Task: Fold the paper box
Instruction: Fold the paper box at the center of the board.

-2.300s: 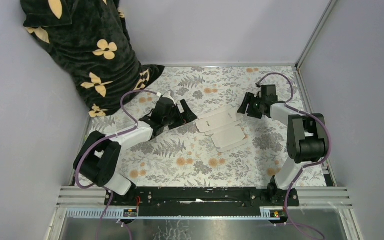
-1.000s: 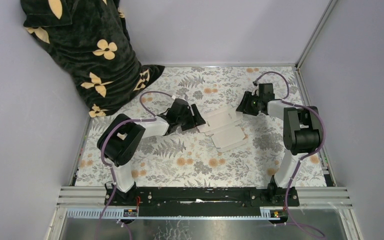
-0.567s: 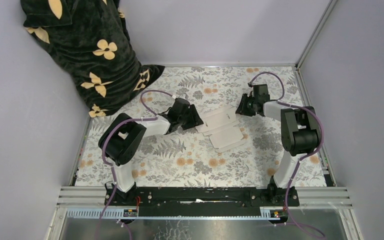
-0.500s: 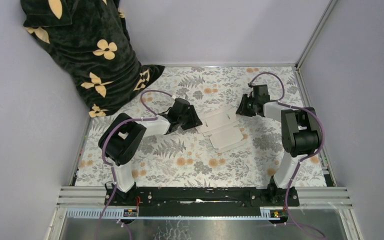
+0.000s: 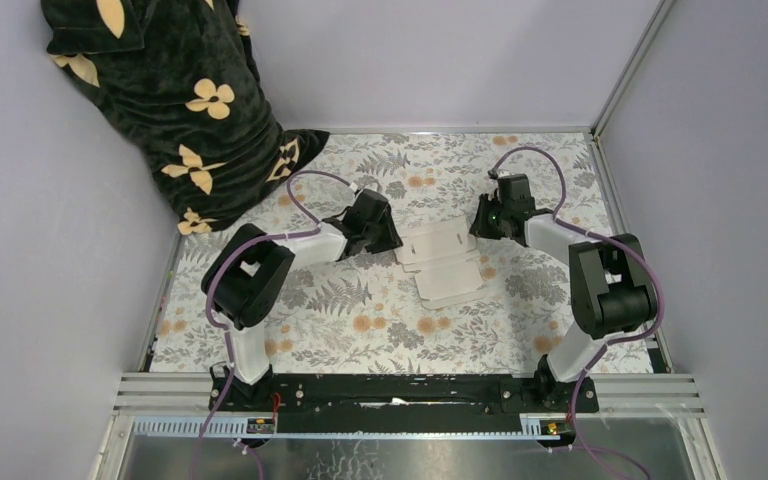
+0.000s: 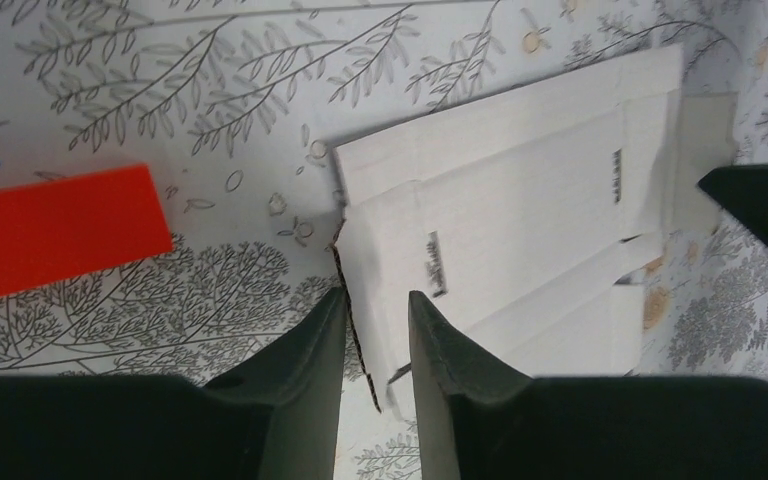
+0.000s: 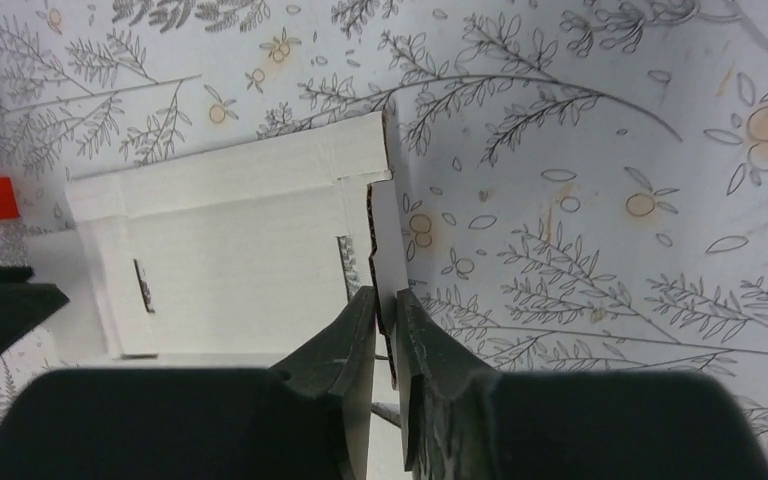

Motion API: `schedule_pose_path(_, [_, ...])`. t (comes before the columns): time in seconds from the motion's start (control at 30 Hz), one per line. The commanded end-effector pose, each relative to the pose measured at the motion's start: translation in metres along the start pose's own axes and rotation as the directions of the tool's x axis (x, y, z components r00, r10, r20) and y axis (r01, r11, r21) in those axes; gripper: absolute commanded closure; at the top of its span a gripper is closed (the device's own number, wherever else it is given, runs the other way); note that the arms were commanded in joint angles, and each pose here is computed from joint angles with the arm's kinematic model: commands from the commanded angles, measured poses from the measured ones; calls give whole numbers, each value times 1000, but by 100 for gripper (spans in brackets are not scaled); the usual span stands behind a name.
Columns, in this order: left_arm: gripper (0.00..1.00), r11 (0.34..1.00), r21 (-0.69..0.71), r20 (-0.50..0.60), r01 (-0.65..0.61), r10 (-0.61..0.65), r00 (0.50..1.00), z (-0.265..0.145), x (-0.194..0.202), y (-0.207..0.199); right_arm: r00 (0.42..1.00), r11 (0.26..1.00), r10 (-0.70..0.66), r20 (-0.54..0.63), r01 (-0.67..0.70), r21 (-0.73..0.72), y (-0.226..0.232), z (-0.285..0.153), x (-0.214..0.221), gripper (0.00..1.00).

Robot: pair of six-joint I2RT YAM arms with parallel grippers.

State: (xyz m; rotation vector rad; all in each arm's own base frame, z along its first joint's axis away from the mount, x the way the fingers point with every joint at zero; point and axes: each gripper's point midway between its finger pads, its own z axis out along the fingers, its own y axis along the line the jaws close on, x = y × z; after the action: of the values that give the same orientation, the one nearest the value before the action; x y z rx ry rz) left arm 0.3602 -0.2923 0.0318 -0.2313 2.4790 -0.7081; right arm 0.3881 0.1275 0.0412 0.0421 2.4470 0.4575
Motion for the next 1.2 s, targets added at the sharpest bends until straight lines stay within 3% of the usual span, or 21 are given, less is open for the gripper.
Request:
schedule_pose_path(0.0, [65,998,-16,24,-67,67,997,0,-11,-16,998,999,-40,-51,39,-5,13,-9,21,82])
schedule_pose_path(0.3, [64,981,-90,18,-171,174,985,0,-20,-29,996,998,-69,-48,68,-17,28,-17,29,85])
schedule_pose_path(1.17, [65,979,-76,-27,-191,189,982,11,4,-29,990,990,-137,-21,136,-41,67,-27,15,87])
